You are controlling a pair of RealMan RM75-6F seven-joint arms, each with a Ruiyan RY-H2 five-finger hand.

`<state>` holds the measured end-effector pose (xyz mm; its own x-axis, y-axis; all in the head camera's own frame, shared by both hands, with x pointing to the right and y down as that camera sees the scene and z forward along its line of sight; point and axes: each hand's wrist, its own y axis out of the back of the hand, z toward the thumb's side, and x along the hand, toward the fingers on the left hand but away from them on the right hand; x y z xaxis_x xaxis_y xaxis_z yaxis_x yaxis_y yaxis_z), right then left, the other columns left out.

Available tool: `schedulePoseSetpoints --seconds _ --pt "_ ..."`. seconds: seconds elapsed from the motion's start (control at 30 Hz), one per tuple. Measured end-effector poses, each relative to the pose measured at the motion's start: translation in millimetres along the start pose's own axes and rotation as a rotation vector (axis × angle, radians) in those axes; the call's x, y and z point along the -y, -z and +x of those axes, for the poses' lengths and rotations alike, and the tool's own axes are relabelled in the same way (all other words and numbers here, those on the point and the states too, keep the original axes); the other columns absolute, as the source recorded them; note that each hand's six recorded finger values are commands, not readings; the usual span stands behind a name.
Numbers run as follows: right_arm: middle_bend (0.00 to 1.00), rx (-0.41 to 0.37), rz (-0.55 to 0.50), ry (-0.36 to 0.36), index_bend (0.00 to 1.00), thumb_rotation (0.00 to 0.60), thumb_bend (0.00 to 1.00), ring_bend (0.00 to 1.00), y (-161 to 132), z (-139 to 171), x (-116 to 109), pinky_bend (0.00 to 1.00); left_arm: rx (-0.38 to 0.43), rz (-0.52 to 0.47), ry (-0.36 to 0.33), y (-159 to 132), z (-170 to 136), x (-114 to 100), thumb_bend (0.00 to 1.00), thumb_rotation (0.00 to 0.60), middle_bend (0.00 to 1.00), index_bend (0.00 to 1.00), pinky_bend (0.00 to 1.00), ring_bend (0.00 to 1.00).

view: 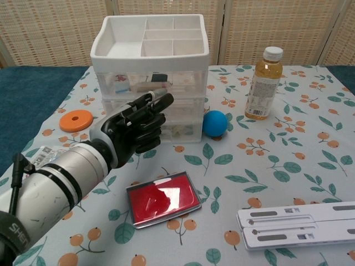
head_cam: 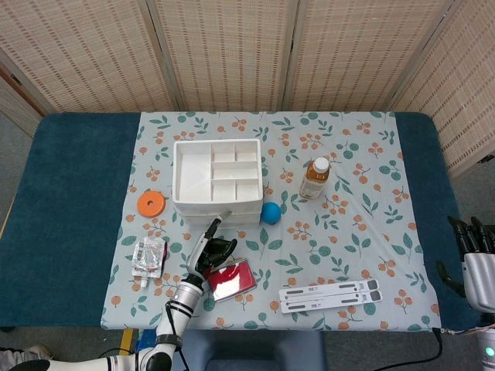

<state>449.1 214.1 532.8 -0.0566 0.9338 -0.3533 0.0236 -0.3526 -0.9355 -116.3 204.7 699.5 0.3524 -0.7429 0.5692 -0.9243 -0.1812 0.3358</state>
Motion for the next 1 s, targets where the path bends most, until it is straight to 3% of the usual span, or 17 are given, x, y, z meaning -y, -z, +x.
schedulePoseSetpoints --seconds 0.4,1.0 --pt "0.13 0.010 0.000 -0.003 0.03 0.600 0.36 0.06 2 1 1 0.11 -0.030 -0.061 -0.022 3 7 -2 0.32 0.600 0.95 0.17 1.00 1.00" --pt "0.14 0.023 -0.002 -0.004 0.03 0.600 0.37 0.06 6 2 2 0.11 -0.009 -0.096 -0.016 -14 18 0 0.32 0.600 0.95 0.19 1.00 1.00"
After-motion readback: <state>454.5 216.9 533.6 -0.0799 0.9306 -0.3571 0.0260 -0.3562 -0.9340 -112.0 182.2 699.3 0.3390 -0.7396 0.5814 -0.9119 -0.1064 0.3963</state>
